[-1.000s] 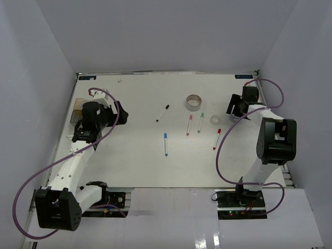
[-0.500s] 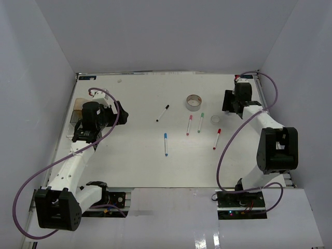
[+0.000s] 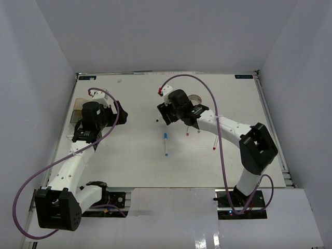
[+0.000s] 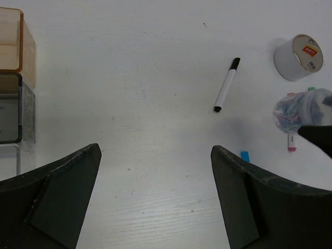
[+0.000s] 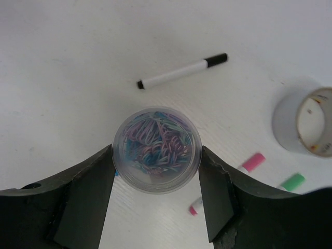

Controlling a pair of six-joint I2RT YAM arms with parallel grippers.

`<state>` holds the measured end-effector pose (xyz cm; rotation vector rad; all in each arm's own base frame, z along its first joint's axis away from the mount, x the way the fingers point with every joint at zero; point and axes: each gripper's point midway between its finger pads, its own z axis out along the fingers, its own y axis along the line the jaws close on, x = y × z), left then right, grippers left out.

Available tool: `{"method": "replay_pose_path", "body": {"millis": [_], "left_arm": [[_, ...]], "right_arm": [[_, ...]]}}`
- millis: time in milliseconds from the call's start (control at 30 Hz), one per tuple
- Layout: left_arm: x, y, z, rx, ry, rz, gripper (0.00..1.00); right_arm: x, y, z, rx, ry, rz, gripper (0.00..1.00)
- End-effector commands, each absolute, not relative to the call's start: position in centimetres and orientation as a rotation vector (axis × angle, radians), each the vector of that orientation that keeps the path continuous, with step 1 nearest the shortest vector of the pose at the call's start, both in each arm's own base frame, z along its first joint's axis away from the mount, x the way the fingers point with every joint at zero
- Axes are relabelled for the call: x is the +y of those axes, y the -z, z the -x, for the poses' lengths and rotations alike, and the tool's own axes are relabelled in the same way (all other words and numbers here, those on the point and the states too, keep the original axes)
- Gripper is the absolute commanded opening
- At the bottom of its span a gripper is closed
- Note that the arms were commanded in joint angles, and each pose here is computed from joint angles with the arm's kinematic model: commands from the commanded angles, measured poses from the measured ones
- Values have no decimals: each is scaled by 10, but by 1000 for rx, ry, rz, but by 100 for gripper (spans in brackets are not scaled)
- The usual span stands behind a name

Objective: Sort the stationery into containers
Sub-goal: Place the stationery at the center of the board.

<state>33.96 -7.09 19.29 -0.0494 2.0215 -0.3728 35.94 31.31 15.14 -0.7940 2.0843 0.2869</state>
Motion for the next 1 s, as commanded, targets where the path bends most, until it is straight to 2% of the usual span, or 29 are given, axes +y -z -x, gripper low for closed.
{"method": "replay_pose_path", "body": {"millis": [0,167,400,500,633,767,900,933,967], "left_arm": [[-68,-203,-340,1993,355,63,98],[-67,-202,-341,1995,352,66,98],[-69,-199,-341,2005,362,64,98],[-71,-198,-341,2011,372,62,98],[-74,-192,-341,2029,397,67,98],[-84,-187,-338,2054,467,54,98],[-93,-189,-331,2076,519,39,98],[-97,-192,-329,2074,537,27,98],[-100,-195,-327,2071,547,20,98]], "right_arm": [[355,-142,-351,2057,-324,903,59],[409,-120,-328,2050,-434,1036,59],[429,-103,-312,2066,-484,1091,62],[428,-95,-311,2079,-458,1107,67],[426,-86,-306,2096,-452,1123,79],[423,-84,-304,2097,-448,1118,82],[411,-112,-303,2061,-430,1073,89],[402,-110,-299,2068,-415,1077,96],[394,-134,-299,2025,-408,1040,99]]}}
